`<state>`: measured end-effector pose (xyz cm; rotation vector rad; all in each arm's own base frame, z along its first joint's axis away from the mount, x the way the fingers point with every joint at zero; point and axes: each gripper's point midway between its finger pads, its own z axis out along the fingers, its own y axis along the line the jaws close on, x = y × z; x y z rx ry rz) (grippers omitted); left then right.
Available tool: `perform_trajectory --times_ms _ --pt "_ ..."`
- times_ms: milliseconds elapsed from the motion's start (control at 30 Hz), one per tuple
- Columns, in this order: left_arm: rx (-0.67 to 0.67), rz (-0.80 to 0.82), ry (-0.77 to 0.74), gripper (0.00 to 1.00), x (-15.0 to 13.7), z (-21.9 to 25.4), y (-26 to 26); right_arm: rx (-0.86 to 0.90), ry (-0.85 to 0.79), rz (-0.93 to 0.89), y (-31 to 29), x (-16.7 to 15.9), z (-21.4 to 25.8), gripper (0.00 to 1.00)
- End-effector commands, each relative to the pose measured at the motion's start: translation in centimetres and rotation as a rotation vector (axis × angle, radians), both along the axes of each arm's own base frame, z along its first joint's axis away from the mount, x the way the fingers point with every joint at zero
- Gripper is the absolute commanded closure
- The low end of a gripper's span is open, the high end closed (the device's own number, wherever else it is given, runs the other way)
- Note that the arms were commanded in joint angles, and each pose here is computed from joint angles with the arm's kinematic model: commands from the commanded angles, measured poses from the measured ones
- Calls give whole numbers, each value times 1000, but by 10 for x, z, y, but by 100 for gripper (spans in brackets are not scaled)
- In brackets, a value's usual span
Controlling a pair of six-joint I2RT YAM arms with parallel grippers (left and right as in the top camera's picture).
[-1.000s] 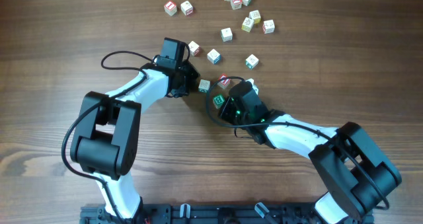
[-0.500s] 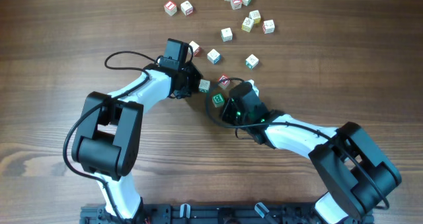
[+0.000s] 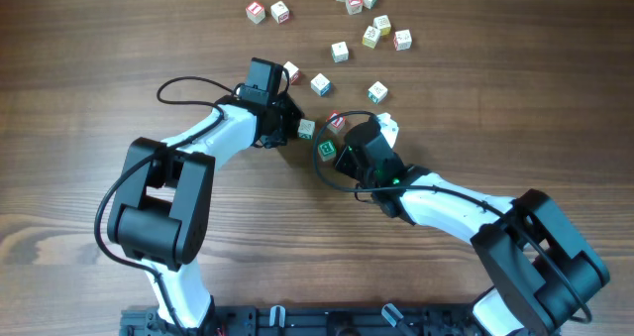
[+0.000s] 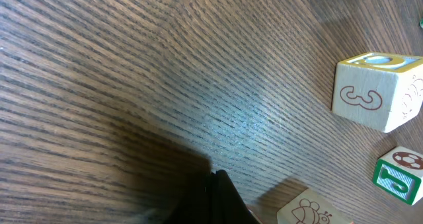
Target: Form a circle
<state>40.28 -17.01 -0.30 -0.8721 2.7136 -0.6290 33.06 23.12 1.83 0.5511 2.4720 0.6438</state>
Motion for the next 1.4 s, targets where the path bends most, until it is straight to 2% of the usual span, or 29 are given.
perform_trajectory --times_ms 0,233,1033,1367 --pt "62 -12 109 96 -28 -37 9 -36 -14 13 -3 1 -4 95" --pt "62 -12 108 96 -28 -37 9 -2 22 51 8 -2 -22 96" --pt "62 -12 107 96 -27 -37 9 62 65 118 22 -13 -22 95" --pt "62 -11 85 96 -23 -36 8 47 38 65 8 -1 -14 95"
